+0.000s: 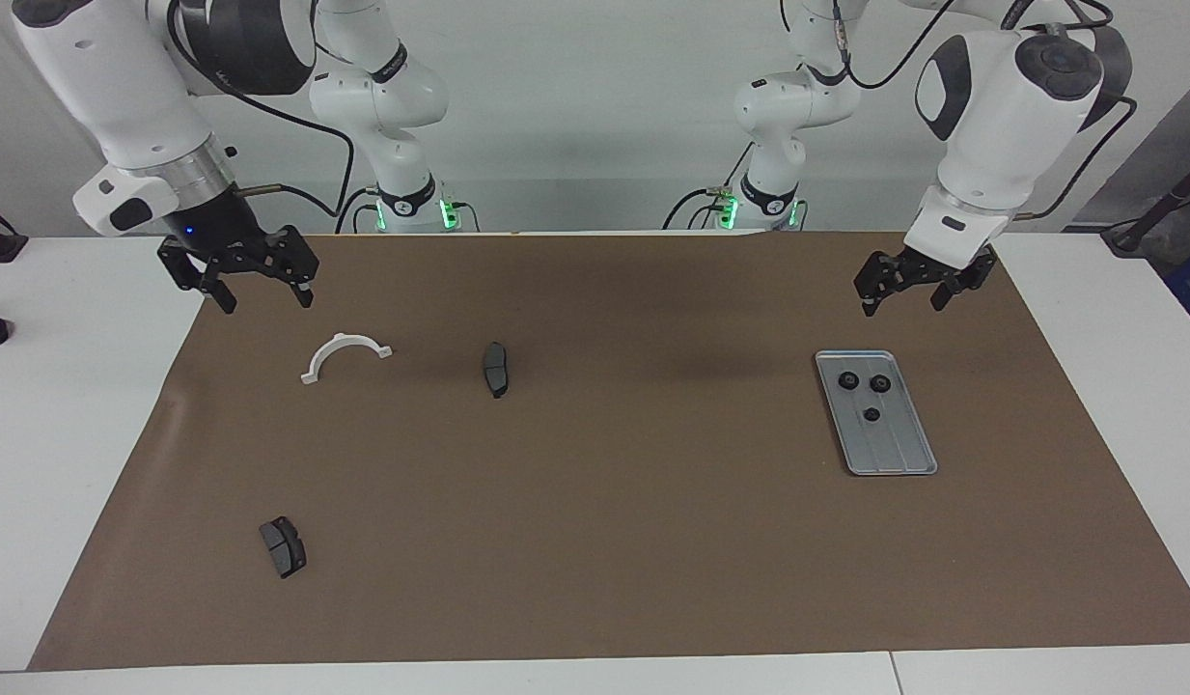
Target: Pick bearing gear from pile to tray
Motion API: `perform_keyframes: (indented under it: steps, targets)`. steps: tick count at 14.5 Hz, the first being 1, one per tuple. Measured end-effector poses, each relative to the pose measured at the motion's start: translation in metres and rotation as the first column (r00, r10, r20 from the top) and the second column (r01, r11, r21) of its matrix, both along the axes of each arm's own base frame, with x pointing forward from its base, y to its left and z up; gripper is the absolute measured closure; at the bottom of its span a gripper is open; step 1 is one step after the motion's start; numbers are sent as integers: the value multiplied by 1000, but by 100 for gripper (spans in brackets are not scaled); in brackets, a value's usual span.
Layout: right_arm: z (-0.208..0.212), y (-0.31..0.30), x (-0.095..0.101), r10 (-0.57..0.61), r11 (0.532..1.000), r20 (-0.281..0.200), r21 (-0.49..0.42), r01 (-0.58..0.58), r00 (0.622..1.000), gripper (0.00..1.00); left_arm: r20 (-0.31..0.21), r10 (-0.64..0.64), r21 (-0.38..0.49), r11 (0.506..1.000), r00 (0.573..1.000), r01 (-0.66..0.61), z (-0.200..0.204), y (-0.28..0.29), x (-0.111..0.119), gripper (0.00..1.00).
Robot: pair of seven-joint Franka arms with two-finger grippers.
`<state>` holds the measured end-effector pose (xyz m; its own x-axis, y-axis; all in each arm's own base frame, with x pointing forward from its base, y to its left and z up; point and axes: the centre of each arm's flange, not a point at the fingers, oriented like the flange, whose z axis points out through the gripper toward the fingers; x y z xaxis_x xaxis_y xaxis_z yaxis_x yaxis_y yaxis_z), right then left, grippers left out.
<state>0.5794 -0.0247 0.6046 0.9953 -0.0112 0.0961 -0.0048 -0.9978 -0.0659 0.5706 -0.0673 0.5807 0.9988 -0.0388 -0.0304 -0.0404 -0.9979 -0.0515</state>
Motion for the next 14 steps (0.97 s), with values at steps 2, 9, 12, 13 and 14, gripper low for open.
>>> perform_keyframes:
  steps: [2,9,12,13,14]
  targets:
    - [0,3,0,5,1000,0,0,-5,1000,0,2,-7,-3,1000,1000,7,5,0,-1,0]
    - [0,5,0,9,1000,0,0,-9,1000,0,-20,-62,-20,998,998,62,2,16,-15,0]
    - [0,5,0,9,1000,-1,0,-9,1000,0,0,-68,-21,997,998,68,17,24,-22,0]
    - [0,5,0,9,1000,-1,0,-9,1000,0,3,-66,-35,997,998,66,21,25,-24,0]
    - [0,5,0,9,1000,-1,0,-9,1000,0,6,-58,-67,996,998,58,23,25,-26,0]
